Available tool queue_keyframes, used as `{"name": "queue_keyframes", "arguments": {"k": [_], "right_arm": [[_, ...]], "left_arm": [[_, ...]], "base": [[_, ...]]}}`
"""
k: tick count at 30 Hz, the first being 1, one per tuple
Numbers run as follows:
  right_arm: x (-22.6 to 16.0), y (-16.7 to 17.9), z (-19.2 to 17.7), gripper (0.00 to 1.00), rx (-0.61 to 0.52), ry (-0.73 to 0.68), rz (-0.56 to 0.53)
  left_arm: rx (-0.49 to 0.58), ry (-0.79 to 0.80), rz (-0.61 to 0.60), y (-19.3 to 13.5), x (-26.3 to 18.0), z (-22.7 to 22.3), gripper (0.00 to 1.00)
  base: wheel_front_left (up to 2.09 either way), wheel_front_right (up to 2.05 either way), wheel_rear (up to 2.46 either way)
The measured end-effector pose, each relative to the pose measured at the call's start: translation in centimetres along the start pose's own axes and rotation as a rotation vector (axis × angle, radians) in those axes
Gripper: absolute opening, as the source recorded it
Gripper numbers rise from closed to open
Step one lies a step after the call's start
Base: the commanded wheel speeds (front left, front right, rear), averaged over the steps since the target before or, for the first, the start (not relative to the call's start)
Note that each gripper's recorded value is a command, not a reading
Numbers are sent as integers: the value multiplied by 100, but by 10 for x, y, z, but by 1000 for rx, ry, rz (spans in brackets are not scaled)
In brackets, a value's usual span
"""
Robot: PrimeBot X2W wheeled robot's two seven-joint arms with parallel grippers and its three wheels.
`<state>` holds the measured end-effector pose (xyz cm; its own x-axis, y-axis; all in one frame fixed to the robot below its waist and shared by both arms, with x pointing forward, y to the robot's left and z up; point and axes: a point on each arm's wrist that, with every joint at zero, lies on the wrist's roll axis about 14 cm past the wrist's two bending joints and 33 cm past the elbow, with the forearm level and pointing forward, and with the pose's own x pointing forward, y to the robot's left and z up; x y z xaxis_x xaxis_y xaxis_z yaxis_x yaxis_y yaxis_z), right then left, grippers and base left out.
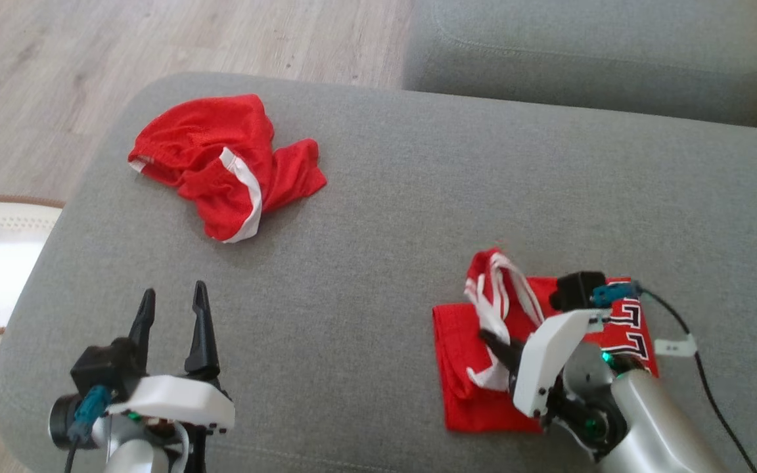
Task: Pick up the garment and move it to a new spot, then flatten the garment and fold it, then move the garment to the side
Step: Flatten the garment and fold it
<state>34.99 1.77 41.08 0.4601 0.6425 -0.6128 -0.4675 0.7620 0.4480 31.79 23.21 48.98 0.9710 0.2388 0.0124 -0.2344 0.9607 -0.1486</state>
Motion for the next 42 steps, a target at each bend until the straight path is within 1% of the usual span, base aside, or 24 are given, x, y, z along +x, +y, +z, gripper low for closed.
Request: {"name": "queue_keyframes", "arguments": {"k": [3, 4, 5, 6, 8, 11, 14, 16, 18, 19, 21, 23, 24, 26, 28, 30, 31, 32, 33, 35, 40, 42], "right_arm": [[6, -2, -14, 1, 23, 42, 1], [7, -1, -16, 36, 25, 45, 5], [8, 0, -15, 93, 25, 38, 9], [8, 2, -12, 100, 27, 17, 16], [8, 8, -5, 100, 36, -37, 36], [3, 20, 19, 100, 69, -153, 84], [-10, 34, 50, 100, 103, -284, 147], [-28, 36, 79, 100, 134, -414, 179], [-53, 17, 109, 100, 158, -557, 157], [-66, -2, 118, 100, 144, -607, 110], [-93, -48, 131, 100, 119, -696, -19], [-109, -83, 129, 100, 60, -696, -142], [-114, -96, 125, 100, 31, -686, -193], [-116, -109, 113, 100, -15, -654, -255], [-116, -111, 102, 100, -34, -649, -275], [-119, -113, 97, 100, -61, -675, -301], [-123, -113, 98, 100, -83, -707, -317], [-135, -113, 103, 100, -130, -792, -344], [-142, -112, 105, 100, -153, -839, -357], [-151, -110, 104, 100, -168, -902, -376], [-163, -109, 82, 100, -222, -917, -433], [-166, -110, 78, 100, -221, -922, -444]], "left_arm": [[2, 11, 4, 1, 1, -3, 100], [2, 12, 4, 1, 1, -4, 100], [2, 13, 2, 0, 2, -4, 100], [2, 13, 1, 0, 2, -4, 100], [1, 13, -3, -2, 4, -4, 100], [-1, 10, -14, -5, 5, -3, 100], [-4, 4, -22, -8, 6, -2, 100], [-5, 1, -26, -10, 7, -1, 100], [-7, -3, -26, -10, 8, 0, 100], [-8, -5, -25, -10, 8, 1, 100], [-9, -8, -24, -9, 8, 2, 100], [-10, -9, -27, -10, 8, 2, 100], [-11, -11, -28, -11, 8, 3, 100], [-12, -12, -30, -12, 8, 3, 100], [-13, -12, -35, -13, 8, 3, 100], [-13, -12, -42, -16, 9, 3, 100], [-14, -14, -49, -18, 10, 4, 100], [-14, -33, -72, -24, 12, 9, 100], [-9, -43, -84, -27, 13, 12, 100], [0, -64, -111, -34, 16, 19, 100], [33, -60, -151, -45, 14, 16, 100], [37, -60, -154, -45, 14, 16, 100]], "base": [[0, 0, 0], [0, 0, 0], [0, 0, 0], [0, 0, 0], [0, 0, 0], [0, 0, 0], [0, 0, 0], [0, 0, 0], [0, 0, 0], [0, 0, 0], [0, 0, 0], [0, 0, 0], [0, 0, 0], [0, 0, 0], [0, 0, 0], [0, 0, 0], [0, 0, 0], [0, 0, 0], [0, 0, 0], [0, 0, 0], [0, 0, 0], [0, 0, 0]]}}
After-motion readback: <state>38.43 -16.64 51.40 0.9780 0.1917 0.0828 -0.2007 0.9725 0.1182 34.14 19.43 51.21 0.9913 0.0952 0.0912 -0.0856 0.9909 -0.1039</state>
